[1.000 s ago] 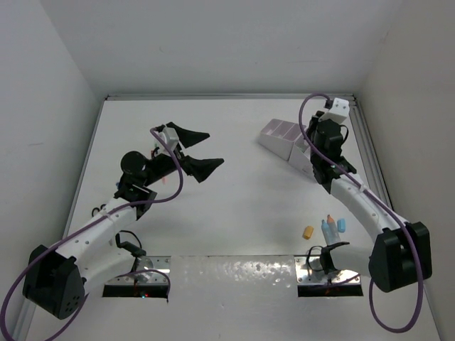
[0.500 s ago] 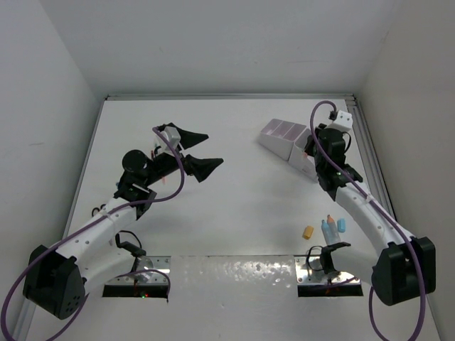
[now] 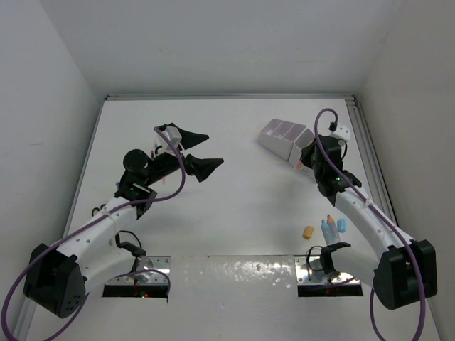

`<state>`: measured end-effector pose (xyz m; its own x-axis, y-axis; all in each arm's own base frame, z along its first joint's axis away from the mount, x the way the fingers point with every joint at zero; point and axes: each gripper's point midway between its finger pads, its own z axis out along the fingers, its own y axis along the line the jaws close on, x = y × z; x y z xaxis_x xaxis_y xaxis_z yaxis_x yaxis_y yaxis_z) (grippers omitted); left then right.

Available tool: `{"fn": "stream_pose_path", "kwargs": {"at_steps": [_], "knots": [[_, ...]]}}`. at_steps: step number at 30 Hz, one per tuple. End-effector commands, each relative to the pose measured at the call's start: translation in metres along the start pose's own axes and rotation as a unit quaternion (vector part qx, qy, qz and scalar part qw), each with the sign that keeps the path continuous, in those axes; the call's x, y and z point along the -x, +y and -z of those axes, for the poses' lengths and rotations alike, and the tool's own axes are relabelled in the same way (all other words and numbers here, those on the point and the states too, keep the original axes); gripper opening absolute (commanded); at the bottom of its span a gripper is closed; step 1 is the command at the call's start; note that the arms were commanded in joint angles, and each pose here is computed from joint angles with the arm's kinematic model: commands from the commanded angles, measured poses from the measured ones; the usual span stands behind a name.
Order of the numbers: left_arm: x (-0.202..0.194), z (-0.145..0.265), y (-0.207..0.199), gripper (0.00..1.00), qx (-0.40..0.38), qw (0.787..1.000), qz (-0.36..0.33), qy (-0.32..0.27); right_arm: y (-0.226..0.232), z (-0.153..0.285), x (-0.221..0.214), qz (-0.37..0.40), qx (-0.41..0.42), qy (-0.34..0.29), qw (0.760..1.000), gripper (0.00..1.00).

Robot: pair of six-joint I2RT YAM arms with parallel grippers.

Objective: Sort the stationery into containers
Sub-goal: Place the pen in the storage box.

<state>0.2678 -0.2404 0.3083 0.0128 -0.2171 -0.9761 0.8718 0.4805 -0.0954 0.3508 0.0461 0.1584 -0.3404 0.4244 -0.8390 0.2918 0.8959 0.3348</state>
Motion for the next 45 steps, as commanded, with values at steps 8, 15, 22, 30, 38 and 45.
{"fn": "stream_pose_path", "kwargs": {"at_steps": [8,15,22,30,38,45], "knots": [[0.016,-0.003,-0.003,1.00,-0.005,1.000,-0.011,-0.023,0.005,0.014,-0.030,-0.022,0.009,0.029,0.999,0.00],[0.014,-0.002,-0.006,1.00,-0.008,1.000,-0.009,-0.022,0.010,0.022,-0.043,-0.011,0.012,0.040,0.999,0.00],[0.014,-0.003,-0.007,1.00,-0.010,1.000,-0.010,-0.024,0.012,0.027,-0.059,-0.006,0.015,0.051,0.999,0.00],[0.014,-0.003,-0.009,1.00,-0.013,1.000,-0.010,-0.025,0.018,0.026,-0.040,0.012,0.020,0.027,0.999,0.00],[0.017,-0.003,-0.014,1.00,-0.017,0.999,-0.016,-0.028,0.031,0.004,0.048,0.005,0.013,-0.095,0.995,0.00],[0.016,0.005,-0.011,1.00,-0.001,0.999,-0.019,-0.028,0.017,-0.015,0.107,-0.029,-0.064,-0.205,0.976,0.00]]}}
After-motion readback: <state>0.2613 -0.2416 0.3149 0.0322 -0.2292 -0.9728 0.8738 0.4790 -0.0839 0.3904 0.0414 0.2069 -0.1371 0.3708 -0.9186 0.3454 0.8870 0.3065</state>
